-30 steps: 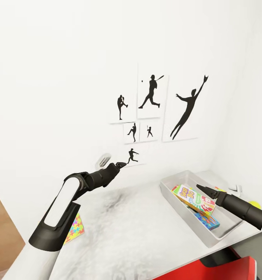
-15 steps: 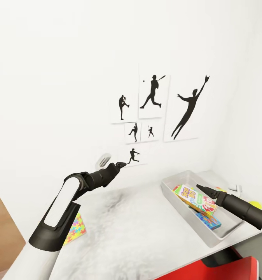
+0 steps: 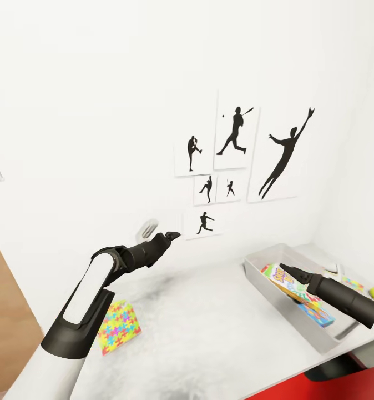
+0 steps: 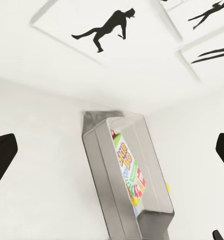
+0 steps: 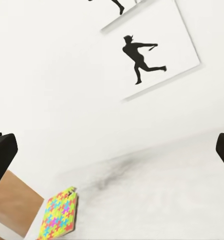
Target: Put all the toys in the child's room - the three board games (two on the bed and one on the table), the two jigsaw puzzles on the table, and the tennis ball on the table - inside the toy box on the table in the child's room.
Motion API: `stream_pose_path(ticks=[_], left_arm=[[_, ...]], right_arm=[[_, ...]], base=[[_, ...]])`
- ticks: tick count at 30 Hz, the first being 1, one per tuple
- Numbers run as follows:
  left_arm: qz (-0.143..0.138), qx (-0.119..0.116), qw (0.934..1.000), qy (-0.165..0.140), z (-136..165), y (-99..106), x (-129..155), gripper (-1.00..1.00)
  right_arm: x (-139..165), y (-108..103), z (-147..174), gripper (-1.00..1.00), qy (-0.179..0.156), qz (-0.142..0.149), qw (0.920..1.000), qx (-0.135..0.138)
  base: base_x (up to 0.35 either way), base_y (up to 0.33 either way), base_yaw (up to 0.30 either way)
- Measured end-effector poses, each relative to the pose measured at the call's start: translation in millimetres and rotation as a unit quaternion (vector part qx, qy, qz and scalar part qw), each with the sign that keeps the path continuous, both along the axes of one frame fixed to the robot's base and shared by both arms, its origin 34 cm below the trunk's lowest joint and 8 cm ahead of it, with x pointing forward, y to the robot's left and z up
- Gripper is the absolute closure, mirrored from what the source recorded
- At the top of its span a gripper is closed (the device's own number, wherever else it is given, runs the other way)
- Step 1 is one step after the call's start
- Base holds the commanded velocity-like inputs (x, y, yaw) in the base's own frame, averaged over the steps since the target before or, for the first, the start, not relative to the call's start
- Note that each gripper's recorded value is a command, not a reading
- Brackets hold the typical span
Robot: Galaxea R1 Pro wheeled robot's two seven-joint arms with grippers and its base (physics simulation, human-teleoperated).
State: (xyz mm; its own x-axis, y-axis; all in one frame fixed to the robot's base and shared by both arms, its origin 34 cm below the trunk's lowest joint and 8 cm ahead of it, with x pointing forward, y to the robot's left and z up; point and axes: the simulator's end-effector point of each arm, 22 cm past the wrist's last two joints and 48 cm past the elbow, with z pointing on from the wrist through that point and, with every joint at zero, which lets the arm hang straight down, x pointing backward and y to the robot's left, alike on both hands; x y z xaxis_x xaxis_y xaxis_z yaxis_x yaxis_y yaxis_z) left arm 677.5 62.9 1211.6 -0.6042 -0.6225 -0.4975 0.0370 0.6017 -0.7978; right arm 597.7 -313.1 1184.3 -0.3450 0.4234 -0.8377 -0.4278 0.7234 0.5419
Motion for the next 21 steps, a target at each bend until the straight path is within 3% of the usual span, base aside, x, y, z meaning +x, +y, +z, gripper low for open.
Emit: stream_pose_path(ticks=[21], left_arm=[[-0.002, 0.001, 1.0000, -0.001, 1.1, -2.1, -0.3, -1.00]], right_arm=[[3.0, 0.2, -3.0, -1.00, 0.004, -0.007, 1.0000, -0.003]], base=[[0.000, 0.267, 0.000]])
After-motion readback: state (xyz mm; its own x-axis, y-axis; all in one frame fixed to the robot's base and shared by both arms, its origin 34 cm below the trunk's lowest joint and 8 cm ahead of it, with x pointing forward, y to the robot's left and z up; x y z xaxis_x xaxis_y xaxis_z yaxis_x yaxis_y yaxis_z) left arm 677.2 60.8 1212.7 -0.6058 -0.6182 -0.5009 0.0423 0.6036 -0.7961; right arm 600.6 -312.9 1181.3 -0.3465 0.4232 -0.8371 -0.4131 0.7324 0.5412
